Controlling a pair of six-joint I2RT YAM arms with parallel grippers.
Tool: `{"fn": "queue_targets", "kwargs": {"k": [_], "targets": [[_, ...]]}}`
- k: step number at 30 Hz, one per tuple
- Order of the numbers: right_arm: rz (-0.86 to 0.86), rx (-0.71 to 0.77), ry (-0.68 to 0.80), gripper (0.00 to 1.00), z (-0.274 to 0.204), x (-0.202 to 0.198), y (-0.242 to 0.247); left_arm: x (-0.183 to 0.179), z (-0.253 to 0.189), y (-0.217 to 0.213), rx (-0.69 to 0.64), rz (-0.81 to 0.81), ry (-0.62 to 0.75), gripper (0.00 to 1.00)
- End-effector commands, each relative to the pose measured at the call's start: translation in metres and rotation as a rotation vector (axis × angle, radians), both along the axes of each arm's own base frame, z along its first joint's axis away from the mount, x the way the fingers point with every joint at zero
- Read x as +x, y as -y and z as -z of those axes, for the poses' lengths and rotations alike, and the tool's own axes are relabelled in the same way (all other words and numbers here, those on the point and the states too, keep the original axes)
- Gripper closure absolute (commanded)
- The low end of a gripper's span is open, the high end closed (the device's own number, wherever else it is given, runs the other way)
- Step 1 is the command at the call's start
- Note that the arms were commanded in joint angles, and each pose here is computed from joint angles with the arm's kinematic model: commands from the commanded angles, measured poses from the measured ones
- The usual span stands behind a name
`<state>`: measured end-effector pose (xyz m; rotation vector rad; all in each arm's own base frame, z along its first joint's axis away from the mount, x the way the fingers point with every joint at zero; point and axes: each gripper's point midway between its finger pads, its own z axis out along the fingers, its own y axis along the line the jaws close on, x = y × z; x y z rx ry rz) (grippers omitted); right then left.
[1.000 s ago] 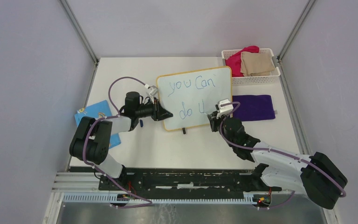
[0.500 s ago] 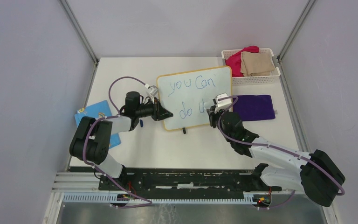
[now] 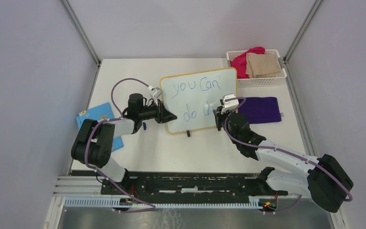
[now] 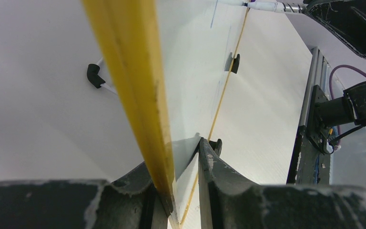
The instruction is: Write a sentence on the whiteboard
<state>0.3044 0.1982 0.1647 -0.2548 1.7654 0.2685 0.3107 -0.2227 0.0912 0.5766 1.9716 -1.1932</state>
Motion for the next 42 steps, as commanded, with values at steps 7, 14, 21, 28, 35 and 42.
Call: {"fn": "queue_targets", "kwargs": {"k": [7,14,21,28,35,42], "targets": [[0.031,0.0,-0.01,1.0,0.011,-0.003,0.013,-0.016,0.05,-0.01,0.141,-0.024,-0.114,0.98],[-0.002,0.0,-0.039,1.0,0.024,-0.009,0.01,-0.017,0.05,-0.009,0.141,-0.023,-0.113,0.98],[0.007,-0.007,-0.051,1.0,0.033,-0.014,0.016,-0.016,0.05,-0.01,0.142,-0.023,-0.115,0.98],[0.025,-0.014,-0.048,1.0,0.033,-0.017,0.023,-0.017,0.051,-0.01,0.142,-0.024,-0.116,0.98],[0.032,0.023,-0.005,1.0,0.011,-0.015,0.023,-0.017,0.05,-0.009,0.142,-0.022,-0.115,0.98],[0.07,0.037,0.067,1.0,-0.02,-0.007,0.027,-0.017,0.051,-0.009,0.143,-0.023,-0.115,0.98]]}}
